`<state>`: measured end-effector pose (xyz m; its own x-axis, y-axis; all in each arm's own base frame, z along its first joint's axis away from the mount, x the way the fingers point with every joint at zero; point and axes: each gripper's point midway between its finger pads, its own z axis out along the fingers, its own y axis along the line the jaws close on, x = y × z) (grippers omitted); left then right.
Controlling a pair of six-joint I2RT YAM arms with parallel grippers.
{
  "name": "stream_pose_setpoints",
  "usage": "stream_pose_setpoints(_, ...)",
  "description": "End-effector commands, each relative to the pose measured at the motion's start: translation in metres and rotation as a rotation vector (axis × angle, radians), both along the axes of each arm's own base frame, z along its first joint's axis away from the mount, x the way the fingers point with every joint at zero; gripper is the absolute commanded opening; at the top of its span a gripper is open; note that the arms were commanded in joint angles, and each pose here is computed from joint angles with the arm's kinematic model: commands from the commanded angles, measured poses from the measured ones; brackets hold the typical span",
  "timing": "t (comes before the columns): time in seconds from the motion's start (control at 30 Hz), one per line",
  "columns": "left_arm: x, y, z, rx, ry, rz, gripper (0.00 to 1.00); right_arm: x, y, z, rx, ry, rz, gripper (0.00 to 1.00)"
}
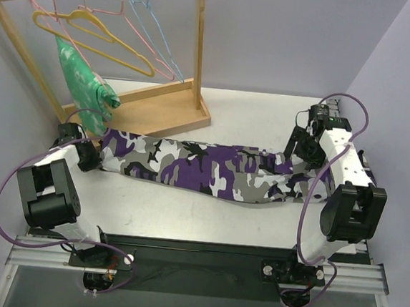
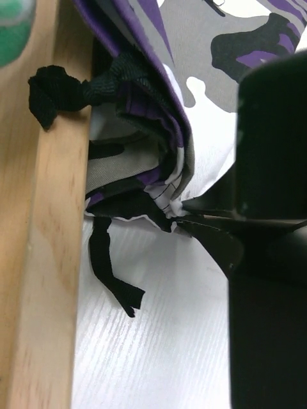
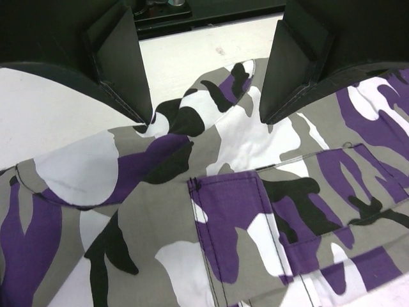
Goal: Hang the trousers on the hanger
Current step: Fold the trousers at the center of the board.
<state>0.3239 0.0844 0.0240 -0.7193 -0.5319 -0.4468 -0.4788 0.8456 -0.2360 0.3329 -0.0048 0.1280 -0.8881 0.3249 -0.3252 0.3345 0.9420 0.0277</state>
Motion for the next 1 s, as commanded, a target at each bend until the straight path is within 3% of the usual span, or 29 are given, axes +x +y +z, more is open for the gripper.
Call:
stream_pose_setpoints(0.0,-0.028,0.005,-0.005,0.031,0.075,0.049,0.0,-0.018,0.001,0.003,-0.007,0.013,0.002,0.69)
stream_pose_setpoints(0.13,-0.067,0.013,0.006,0.081,0.115,0.16,0.0,-0.029,0.0,-0.015,-0.01,0.071,0.006,0.68)
stream_pose_setpoints(0.27,-0.091,0.036,0.044,0.115,0.043,0.36,0.0,-0.041,0.001,-0.032,-0.002,0.124,0.011,0.69)
stream_pose_setpoints(0.37,-0.109,0.042,0.048,0.114,0.067,0.435,0.0,-0.043,0.001,-0.043,0.001,0.145,0.012,0.68)
stream_pose_setpoints(0.6,-0.122,0.064,0.044,0.101,0.088,0.538,0.0,-0.036,0.0,-0.074,0.015,0.209,0.003,0.68)
stream_pose_setpoints(0.73,-0.105,0.077,0.054,0.12,0.008,0.494,0.0,-0.028,0.001,-0.084,0.042,0.218,-0.01,0.69)
stream_pose_setpoints(0.97,-0.095,0.089,0.04,0.129,0.026,0.45,0.0,-0.03,-0.009,-0.103,0.064,0.279,-0.098,0.69)
